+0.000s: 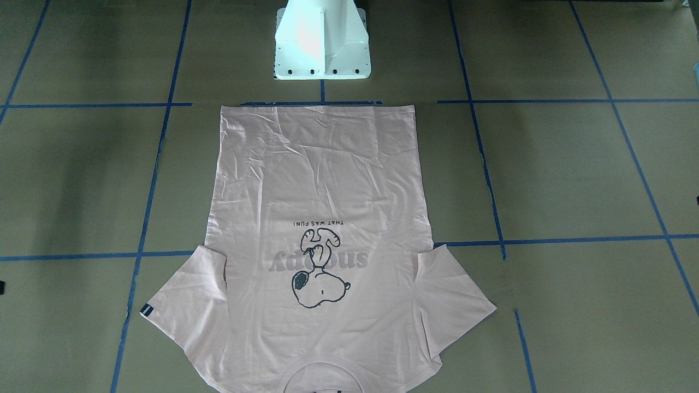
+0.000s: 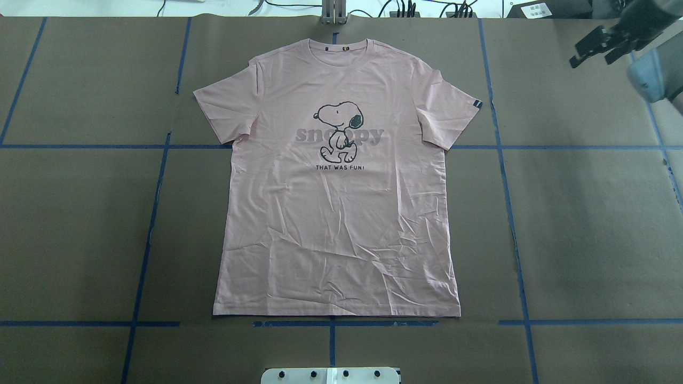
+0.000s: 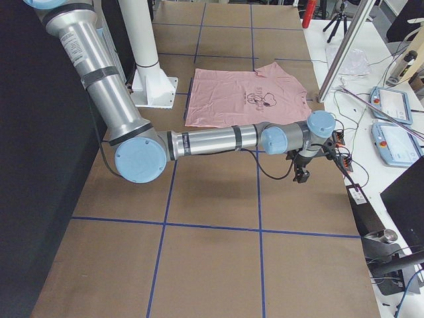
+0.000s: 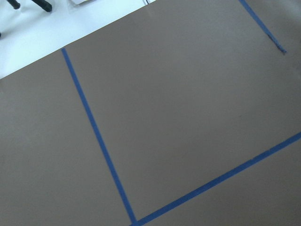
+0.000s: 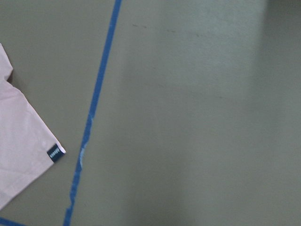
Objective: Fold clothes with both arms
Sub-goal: 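Move the right arm in toward the shirt's sleeve farthest from the robot, then grasp the sleeve near the right gripper and fold it inward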
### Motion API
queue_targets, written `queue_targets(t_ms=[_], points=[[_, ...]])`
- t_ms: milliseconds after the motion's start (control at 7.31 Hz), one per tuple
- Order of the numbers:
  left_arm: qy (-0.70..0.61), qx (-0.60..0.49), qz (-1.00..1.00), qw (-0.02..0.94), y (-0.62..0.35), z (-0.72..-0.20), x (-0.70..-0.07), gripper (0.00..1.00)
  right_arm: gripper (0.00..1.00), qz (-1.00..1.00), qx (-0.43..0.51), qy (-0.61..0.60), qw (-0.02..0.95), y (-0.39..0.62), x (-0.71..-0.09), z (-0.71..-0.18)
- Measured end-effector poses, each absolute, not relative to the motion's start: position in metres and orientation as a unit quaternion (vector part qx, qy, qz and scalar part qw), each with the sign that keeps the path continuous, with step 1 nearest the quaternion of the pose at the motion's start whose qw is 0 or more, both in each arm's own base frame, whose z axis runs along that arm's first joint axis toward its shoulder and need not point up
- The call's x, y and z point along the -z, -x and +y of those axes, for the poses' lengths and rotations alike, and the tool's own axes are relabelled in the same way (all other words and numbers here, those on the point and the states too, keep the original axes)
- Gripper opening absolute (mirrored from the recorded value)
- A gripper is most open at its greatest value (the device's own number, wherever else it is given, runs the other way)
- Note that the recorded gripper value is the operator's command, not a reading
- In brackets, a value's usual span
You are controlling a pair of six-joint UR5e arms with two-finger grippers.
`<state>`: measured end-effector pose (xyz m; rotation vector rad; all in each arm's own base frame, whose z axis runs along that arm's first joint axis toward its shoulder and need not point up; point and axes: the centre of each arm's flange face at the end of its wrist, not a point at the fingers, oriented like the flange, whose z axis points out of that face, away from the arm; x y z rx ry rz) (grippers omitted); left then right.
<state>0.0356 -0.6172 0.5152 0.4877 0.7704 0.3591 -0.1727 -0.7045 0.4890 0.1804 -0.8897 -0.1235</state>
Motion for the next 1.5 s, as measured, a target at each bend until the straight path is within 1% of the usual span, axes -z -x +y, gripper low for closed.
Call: queue_targets(t_ms=[137,273,410,547,1367,1504], points=[[-0.229,-0.169,0.377,0.882,-0.053,-0.628,-0.508,1.0,1.0,-0.427,0.021,-0.099,0.898,0.236,-0.467,-0.701],[-0.226,-0.154,0.385,0.881,-0.064,-0.632,-0.503,1.0,0.94,-0.423,-0.008,-0.108,0.899,0.301,-0.439,-0.698],[-0.224,-0.139,0.394,0.88,-0.073,-0.632,-0.499,1.0,0.94,-0.417,-0.026,-0.117,0.901,0.351,-0.42,-0.692],[-0.222,-0.127,0.4,0.88,-0.079,-0.632,-0.496,1.0,0.94,-0.408,-0.035,-0.123,0.904,0.377,-0.415,-0.687],[-0.217,-0.105,0.414,0.878,-0.084,-0.63,-0.488,1.0,0.92,-0.375,-0.041,-0.112,0.919,0.389,-0.455,-0.686],[-0.218,-0.106,0.414,0.878,-0.084,-0.63,-0.487,1.0,0.85,-0.37,-0.04,-0.109,0.922,0.389,-0.461,-0.686]])
